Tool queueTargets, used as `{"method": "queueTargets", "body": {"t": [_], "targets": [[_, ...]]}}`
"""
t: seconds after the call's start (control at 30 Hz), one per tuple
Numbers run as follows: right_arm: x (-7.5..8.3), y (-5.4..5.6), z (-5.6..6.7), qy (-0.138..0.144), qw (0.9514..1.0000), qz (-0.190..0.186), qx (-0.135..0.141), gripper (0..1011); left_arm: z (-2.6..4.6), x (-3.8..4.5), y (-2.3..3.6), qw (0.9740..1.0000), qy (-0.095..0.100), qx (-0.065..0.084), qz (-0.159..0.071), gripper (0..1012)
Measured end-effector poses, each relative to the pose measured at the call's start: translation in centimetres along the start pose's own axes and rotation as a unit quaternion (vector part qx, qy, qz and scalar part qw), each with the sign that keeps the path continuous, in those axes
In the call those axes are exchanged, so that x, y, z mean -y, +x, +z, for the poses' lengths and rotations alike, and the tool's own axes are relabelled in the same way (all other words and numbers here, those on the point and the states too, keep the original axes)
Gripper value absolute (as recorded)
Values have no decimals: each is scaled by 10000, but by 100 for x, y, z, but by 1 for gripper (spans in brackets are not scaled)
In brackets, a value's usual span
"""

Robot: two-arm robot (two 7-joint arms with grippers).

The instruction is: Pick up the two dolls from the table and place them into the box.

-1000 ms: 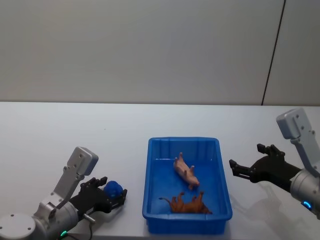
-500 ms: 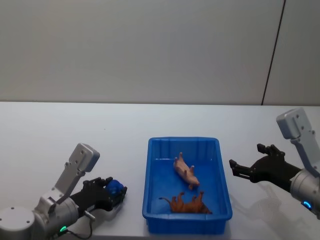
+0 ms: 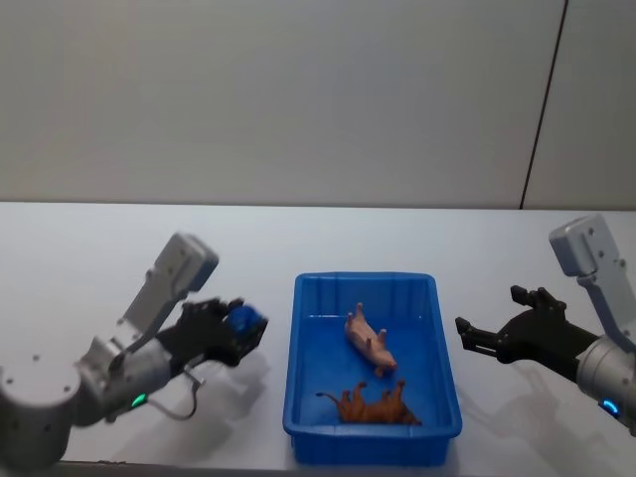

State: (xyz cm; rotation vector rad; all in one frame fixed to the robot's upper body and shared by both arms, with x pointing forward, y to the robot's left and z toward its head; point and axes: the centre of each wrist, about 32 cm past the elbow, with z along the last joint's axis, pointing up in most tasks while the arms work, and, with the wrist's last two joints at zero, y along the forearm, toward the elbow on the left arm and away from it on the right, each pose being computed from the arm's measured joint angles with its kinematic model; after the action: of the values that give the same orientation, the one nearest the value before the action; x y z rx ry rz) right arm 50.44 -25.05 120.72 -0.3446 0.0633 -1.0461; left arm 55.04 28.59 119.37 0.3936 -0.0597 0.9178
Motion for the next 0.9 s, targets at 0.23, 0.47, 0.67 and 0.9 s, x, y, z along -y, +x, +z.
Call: {"method": "queueTargets", "body": {"t": [0.23,0.47,0.67,0.9], "targets": [[0,0,0,0,10000,0,0,1001,245,221,39,9989,-290,303,-222,392],[0,0,0,0,10000,0,0,1001,458,521,58,9952,-608,541,-538,485],[0,0,0,0,10000,0,0,1001,565,724,51,9920,-791,630,-758,695],[0,0,0,0,10000,0,0,1001,635,876,11,9886,-958,695,-930,903]]}}
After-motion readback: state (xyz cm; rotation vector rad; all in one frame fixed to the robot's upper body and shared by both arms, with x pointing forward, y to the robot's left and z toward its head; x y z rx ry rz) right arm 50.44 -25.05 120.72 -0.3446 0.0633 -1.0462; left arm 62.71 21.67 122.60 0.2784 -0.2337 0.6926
